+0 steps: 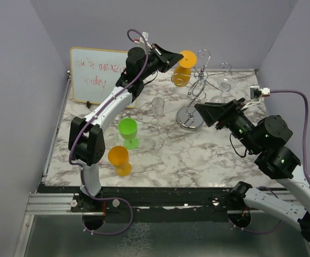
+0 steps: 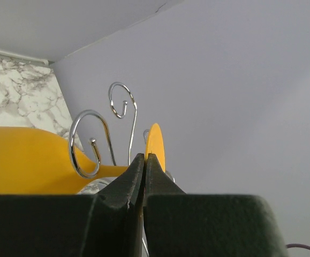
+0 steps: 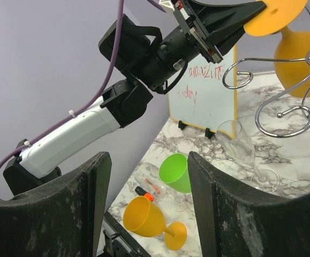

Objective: Place the wine glass upside down on the wine glass rack

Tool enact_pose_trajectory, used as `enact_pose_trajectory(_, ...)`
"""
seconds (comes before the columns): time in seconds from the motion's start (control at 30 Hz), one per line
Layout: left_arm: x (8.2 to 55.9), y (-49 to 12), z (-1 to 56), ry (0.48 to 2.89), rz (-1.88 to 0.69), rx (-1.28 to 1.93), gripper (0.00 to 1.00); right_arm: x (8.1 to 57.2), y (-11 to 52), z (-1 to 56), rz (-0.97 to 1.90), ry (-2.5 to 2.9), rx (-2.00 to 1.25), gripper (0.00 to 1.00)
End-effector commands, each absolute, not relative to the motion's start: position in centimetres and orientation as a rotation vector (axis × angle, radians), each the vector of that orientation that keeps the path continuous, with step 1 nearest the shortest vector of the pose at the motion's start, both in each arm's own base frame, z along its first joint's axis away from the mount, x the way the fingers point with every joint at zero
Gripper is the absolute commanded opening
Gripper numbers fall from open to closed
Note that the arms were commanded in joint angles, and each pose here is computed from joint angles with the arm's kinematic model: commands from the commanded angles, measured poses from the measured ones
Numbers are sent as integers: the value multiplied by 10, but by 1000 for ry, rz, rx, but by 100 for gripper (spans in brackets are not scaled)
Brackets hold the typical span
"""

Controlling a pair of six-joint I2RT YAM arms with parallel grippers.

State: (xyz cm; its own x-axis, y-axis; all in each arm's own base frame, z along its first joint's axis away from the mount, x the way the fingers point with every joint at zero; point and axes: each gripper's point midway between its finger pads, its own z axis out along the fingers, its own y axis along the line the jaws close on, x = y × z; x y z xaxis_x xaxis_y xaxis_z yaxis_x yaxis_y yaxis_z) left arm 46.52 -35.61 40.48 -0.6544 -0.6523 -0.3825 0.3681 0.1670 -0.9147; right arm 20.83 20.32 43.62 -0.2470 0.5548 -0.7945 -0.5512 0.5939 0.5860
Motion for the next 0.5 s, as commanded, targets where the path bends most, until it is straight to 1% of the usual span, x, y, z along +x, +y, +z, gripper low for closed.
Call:
enact_pose_trajectory(0.0,473,-362,429,1567,-1636,-258,0,210,195,441,1016,1456,39,64)
enact_pose_trajectory(0.23,494,-360,427,1531,-1583,-301,0,212,193,442,1004,1450,41,63)
enact_pose_trajectory(0.47,511,-349,412,1525,-1500,-376,0,211,191,440,994,1453,43,64)
